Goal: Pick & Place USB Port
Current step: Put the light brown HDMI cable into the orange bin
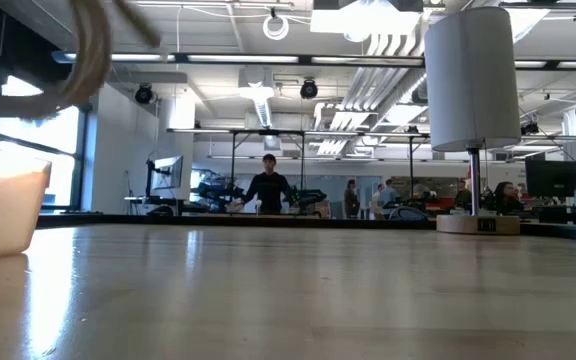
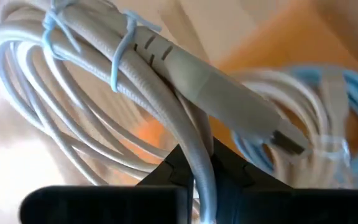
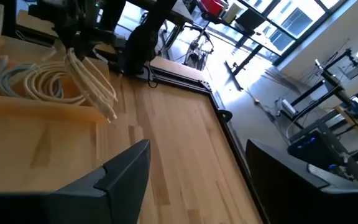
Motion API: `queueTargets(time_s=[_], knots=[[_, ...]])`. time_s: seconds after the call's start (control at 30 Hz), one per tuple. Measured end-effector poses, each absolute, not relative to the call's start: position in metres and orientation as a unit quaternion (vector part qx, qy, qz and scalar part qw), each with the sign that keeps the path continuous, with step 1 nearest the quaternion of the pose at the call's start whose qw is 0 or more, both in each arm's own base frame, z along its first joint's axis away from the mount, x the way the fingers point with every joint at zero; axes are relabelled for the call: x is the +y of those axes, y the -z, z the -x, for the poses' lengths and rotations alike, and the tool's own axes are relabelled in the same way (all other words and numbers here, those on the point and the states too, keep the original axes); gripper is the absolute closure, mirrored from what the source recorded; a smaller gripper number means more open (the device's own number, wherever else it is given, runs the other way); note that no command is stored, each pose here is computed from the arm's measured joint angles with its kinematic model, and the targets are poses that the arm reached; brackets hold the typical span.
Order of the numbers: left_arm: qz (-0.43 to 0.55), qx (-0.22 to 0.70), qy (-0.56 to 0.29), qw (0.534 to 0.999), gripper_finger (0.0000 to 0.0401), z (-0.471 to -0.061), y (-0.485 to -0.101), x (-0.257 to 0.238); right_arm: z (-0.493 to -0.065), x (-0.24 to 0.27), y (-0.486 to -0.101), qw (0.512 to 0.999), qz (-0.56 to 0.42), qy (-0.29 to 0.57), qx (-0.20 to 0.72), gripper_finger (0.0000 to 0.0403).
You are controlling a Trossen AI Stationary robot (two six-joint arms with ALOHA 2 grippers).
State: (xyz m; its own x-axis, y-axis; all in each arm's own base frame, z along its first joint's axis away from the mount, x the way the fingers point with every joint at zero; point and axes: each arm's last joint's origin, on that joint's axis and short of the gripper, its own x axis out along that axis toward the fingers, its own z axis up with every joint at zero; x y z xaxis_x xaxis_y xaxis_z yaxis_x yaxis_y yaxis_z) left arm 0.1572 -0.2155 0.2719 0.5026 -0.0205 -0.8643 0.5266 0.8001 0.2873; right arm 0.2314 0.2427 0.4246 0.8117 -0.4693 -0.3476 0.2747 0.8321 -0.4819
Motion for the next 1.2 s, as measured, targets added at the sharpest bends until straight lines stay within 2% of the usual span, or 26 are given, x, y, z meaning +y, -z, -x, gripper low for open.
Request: queueTargets(time_s=[0.2,0.43,0.63,0.8,1.0,1.2], knots=[[-0.225,0.563,0.178,0.775,0.0371,-0.166,-0.253,-0.215,-0.239,0.244,-0.405,0.92,0.221,0.217,0.241,0.0147],[-0.153,0.662,0.168,0.715,0.0378,-0.156,-0.249,-0.216,-0.255,0.233,-0.379,0.902,0.222,0.23,0.29,0.0147],[-0.129,0.668,0.157,0.716,0.0378,-0.147,-0.253,-0.223,-0.268,0.219,-0.364,0.887,0.211,0.246,0.327,0.0147],[-0.115,0.692,0.156,0.696,0.0376,-0.148,-0.246,-0.227,-0.275,0.211,-0.357,0.879,0.207,0.251,0.349,0.0147],[-0.106,0.727,0.123,0.667,0.0352,-0.147,-0.236,-0.228,-0.277,0.21,-0.356,0.879,0.194,0.245,0.361,0.0147],[-0.108,0.729,0.119,0.665,0.0335,-0.148,-0.234,-0.229,-0.275,0.212,-0.356,0.88,0.194,0.24,0.361,0.0147]])
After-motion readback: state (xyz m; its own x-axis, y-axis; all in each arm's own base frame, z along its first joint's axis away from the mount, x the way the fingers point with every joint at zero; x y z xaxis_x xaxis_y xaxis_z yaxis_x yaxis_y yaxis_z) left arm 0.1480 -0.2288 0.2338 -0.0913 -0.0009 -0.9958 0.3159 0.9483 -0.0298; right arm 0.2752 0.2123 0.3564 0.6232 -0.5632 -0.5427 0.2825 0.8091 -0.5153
